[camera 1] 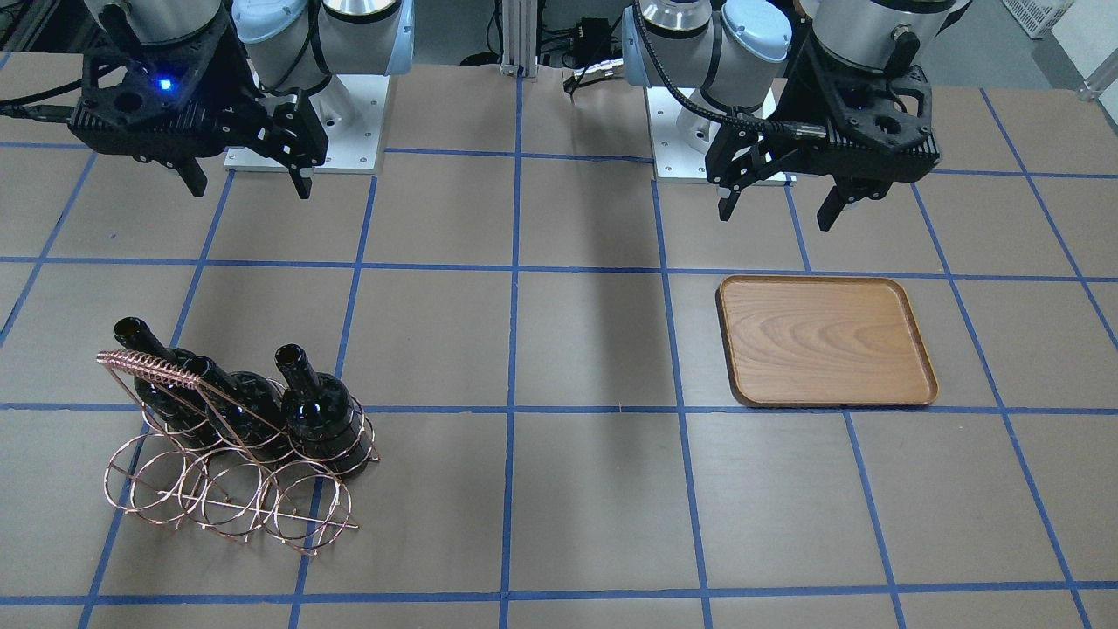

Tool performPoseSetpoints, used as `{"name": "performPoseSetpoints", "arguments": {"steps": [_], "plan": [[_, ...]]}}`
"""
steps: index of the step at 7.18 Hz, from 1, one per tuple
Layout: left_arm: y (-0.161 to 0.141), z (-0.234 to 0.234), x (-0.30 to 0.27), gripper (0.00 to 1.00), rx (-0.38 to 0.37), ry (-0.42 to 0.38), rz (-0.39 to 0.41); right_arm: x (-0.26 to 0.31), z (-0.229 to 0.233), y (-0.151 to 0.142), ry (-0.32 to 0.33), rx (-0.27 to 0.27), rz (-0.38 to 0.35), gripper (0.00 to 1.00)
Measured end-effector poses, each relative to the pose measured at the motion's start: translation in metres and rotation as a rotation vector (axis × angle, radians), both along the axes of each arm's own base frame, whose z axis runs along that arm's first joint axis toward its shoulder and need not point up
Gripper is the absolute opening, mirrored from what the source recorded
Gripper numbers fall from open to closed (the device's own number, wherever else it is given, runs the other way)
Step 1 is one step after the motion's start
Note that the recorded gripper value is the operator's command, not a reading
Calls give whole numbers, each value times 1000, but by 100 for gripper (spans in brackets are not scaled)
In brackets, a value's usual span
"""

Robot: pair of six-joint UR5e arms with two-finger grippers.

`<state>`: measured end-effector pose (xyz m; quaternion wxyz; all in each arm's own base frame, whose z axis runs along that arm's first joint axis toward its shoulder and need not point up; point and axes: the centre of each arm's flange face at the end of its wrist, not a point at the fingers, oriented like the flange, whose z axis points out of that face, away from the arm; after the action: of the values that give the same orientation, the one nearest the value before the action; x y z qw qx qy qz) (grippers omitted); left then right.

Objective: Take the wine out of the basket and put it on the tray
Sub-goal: 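Lower the right gripper over the middle dark wine bottle in the copper rack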

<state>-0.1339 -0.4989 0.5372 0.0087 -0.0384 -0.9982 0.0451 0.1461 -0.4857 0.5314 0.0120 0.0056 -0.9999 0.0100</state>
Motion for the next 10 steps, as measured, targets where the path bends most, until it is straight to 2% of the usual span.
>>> {"name": "performPoseSetpoints", "arguments": {"steps": [3,4,8,10], "plan": [[0,0,0,100,0,0,0,-4,-2,-6,-6,-9,0,98],[0,0,0,100,0,0,0,-11,-9,-18,-6,-18,-7,95],[0,0,1,100,0,0,1,-45,-68,-88,-4,-41,-48,92],[0,0,1,100,-1,0,1,-62,-93,-106,-4,-47,-62,91]]}}
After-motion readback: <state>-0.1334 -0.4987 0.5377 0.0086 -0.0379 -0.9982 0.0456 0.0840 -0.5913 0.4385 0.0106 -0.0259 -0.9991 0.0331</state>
